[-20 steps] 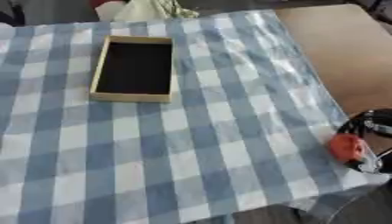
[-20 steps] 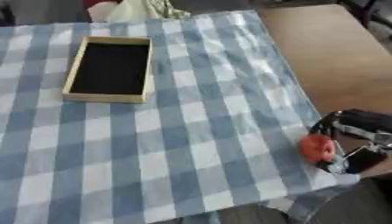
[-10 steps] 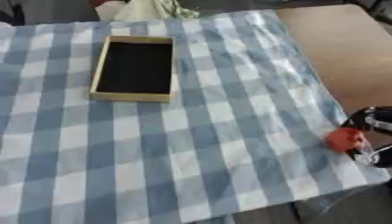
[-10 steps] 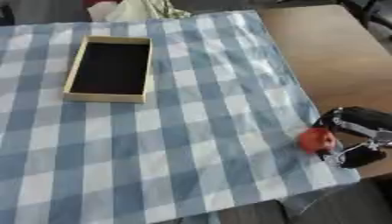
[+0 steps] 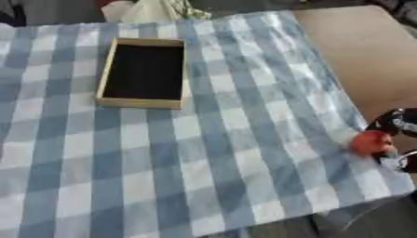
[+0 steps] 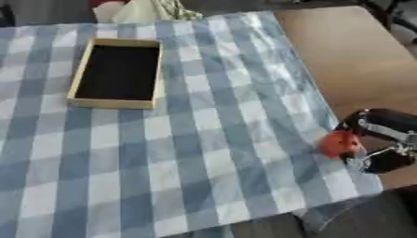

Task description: Pick up objects on the table and place them in the box.

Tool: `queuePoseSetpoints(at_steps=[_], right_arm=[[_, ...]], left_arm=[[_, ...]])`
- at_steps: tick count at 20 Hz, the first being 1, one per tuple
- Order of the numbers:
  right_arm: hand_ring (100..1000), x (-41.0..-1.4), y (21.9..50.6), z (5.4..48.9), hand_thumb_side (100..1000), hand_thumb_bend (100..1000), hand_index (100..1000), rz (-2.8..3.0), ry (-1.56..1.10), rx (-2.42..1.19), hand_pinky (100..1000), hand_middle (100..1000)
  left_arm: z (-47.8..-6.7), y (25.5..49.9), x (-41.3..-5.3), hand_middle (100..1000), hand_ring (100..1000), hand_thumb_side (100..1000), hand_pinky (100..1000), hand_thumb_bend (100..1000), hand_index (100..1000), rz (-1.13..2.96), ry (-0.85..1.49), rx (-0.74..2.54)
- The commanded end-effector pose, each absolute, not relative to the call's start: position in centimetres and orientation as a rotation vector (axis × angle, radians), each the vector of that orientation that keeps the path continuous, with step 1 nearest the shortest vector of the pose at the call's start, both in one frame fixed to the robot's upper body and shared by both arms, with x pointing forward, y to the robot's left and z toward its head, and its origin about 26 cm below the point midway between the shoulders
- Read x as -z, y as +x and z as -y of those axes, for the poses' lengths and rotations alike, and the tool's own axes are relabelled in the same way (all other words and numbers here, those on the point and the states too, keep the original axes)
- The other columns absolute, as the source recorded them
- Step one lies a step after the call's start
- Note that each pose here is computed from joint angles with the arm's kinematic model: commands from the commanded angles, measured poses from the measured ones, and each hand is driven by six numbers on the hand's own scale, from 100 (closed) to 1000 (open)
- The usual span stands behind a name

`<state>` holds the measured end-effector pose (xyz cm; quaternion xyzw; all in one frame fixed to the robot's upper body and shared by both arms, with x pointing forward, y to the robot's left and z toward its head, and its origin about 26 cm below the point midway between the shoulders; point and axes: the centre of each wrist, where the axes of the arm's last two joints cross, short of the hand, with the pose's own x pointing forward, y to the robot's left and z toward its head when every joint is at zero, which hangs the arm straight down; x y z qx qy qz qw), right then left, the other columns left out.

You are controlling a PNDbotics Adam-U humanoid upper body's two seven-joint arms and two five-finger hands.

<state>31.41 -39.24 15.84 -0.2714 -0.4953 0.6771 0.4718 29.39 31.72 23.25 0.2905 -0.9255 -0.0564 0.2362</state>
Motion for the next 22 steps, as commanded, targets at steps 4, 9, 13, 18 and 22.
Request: queuePoseSetpoints(at_steps=[4, 9, 13, 18, 22], right_arm=[[656, -20.4, 31.4, 39.3, 100, 100, 798, 1.246, -0.756, -1.662, 686, 619], [710, -21.5, 31.5, 39.1, 113, 100, 807, 1.252, -0.759, -1.635, 725, 632], [682, -22.3, 31.6, 38.7, 100, 100, 772, 1.279, -0.778, -1.627, 708, 601], [673, -24.9, 31.8, 37.3, 100, 100, 767, 1.356, -0.857, -1.655, 707, 591], [670, -27.2, 32.2, 35.6, 100, 100, 767, 1.418, -0.910, -1.707, 706, 590]], left_arm=[[-31.7, 29.2, -24.3, 736, 785, 712, 781, 554, 829, 2.567, 0.803, 0.176], [-31.7, 29.2, -24.3, 737, 785, 713, 780, 555, 829, 2.566, 0.805, 0.176], [-31.7, 29.2, -24.4, 737, 785, 714, 780, 554, 829, 2.567, 0.805, 0.176], [-31.6, 29.2, -24.5, 738, 786, 714, 780, 554, 829, 2.571, 0.799, 0.174], [-31.5, 29.3, -24.6, 739, 787, 714, 780, 553, 829, 2.577, 0.789, 0.177]])
